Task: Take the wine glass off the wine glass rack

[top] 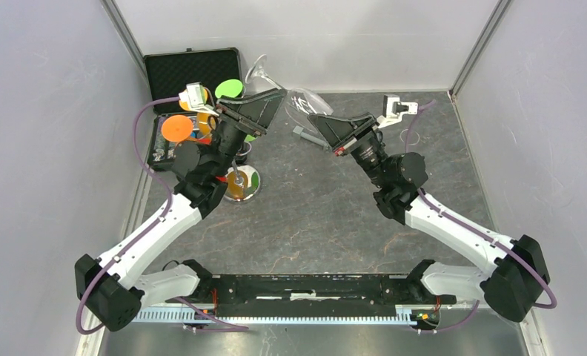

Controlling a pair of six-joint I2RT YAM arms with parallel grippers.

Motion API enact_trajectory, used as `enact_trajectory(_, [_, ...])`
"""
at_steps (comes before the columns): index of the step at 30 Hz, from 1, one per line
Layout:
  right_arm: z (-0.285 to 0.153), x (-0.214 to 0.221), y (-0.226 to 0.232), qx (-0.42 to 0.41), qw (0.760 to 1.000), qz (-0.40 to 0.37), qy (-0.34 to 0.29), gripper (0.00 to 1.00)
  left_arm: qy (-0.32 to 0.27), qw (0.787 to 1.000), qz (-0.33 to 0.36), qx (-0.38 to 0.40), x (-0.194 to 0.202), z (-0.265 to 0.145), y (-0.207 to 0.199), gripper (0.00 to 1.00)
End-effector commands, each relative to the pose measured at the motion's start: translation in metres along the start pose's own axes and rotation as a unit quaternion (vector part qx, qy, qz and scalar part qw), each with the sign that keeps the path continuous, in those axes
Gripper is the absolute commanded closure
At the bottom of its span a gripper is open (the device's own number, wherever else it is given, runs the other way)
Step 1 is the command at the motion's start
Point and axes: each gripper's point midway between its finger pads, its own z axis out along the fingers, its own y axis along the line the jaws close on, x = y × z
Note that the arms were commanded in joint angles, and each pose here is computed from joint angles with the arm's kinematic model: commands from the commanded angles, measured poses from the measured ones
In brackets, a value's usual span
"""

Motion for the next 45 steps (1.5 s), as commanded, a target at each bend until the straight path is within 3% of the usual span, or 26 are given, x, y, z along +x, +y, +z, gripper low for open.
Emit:
enact_trajectory(1, [0.007,-0.040,0.032,-0.020,0.995,-0.076,-0.056,1.00,0.040,0.996,0.077,-0.008,0.006,-0.006,-0.002,0.00])
enact_trajectory(4, [0.010,-0.050,0.023,0.026,0.988,-0.143,-0.051,1.00,0.064,0.991,0.115,-0.036,0.011,-0.009,0.011,0.00])
enact_trajectory(8, [0.001,-0.069,-0.002,0.136,0.958,-0.250,-0.023,1.00,0.086,0.981,0.165,-0.057,0.013,-0.021,0.021,0.00])
enact_trajectory(11, [-0.015,-0.076,-0.024,0.212,0.919,-0.331,0.026,1.00,0.105,0.969,0.211,-0.070,0.012,-0.029,0.025,0.00])
enact_trajectory(16, [-0.057,-0.087,-0.072,0.372,0.823,-0.407,0.137,1.00,0.130,0.947,0.276,-0.104,0.001,-0.044,0.029,0.00])
enact_trajectory(23, [-0.114,-0.068,-0.120,0.451,0.749,-0.402,0.272,1.00,0.170,0.924,0.300,-0.165,-0.007,-0.074,0.037,0.00])
enact_trajectory(33, [-0.172,-0.017,-0.182,0.470,0.688,-0.356,0.424,1.00,0.195,0.903,0.329,-0.197,-0.017,-0.112,0.037,0.00])
enact_trajectory(37, [-0.188,-0.004,-0.200,0.479,0.657,-0.346,0.468,1.00,0.199,0.899,0.341,-0.190,-0.018,-0.124,0.035,0.00])
enact_trajectory(42, [-0.191,0.003,-0.209,0.477,0.642,-0.342,0.493,1.00,0.186,0.894,0.354,-0.203,-0.024,-0.134,0.039,0.00])
enact_trajectory(45, [-0.198,0.002,-0.216,0.481,0.612,-0.351,0.520,1.00,0.185,0.892,0.357,-0.205,-0.025,-0.137,0.041,0.00])
